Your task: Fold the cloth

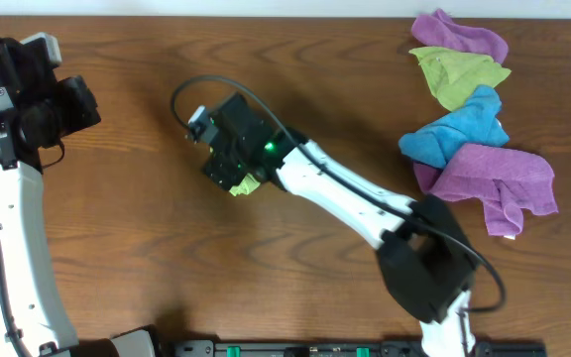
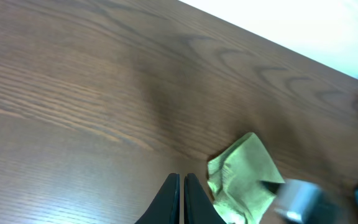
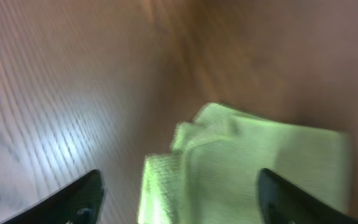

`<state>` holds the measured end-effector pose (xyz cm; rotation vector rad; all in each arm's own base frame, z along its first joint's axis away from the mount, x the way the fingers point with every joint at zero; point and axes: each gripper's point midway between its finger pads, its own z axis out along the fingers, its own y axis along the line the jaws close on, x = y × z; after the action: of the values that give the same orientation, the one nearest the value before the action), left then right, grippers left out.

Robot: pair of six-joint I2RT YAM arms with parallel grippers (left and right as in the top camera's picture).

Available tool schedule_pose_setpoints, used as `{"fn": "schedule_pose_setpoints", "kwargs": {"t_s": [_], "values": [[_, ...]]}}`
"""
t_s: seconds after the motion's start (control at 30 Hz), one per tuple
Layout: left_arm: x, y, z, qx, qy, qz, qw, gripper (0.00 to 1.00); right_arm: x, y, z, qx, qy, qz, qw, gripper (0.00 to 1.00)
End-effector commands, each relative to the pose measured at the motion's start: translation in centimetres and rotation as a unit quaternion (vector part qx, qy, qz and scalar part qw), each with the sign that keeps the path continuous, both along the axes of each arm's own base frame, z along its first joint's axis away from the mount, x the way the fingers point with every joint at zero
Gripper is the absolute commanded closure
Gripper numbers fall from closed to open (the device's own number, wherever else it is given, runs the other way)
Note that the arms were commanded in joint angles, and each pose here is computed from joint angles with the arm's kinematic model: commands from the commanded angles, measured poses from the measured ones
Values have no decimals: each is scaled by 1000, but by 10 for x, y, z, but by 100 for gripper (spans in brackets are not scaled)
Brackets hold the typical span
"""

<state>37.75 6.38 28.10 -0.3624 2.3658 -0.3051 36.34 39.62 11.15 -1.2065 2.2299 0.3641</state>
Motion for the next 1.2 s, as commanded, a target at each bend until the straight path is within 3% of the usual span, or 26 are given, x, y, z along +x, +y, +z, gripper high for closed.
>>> {"fn": "schedule_pose_setpoints", "kwargs": {"t_s": [0.0,0.1,0.2,0.33,0.43,0.5,0.77,0.83,0.87,1.03,1.17], "values": [[-1,10,3,30,-1,8,1000,94,27,-27,81,-3,-92,-49,995,11],[-2,9,-10,35,17,-8,999,90,27,-60,118,-47,-126,-86,987,1],[-4,1,-45,19,61,-22,998,87,16,-99,130,-105,-129,-125,978,1],[-8,-40,-104,-56,116,-83,988,86,-1,-142,130,-154,-98,-180,967,1],[-13,-75,-137,-112,134,-132,976,68,-8,-168,129,-168,-68,-212,960,1],[-18,-94,-154,-129,142,-155,969,62,-10,-187,130,-176,-55,-232,955,1],[-25,-124,-174,-74,163,-190,965,36,-24,-263,184,-134,-63,-324,934,1],[-25,-140,-173,-68,159,-212,962,8,-40,-281,212,-104,-86,-342,930,1],[-25,-149,-173,-67,156,-218,961,4,-49,-289,223,-92,-99,-347,928,1],[-16,-165,-175,-76,147,-218,962,5,-97,-333,236,-65,-145,-390,907,1],[-17,-174,-195,-115,180,-213,953,4,-126,-349,192,-34,-144,-397,906,1]]}}
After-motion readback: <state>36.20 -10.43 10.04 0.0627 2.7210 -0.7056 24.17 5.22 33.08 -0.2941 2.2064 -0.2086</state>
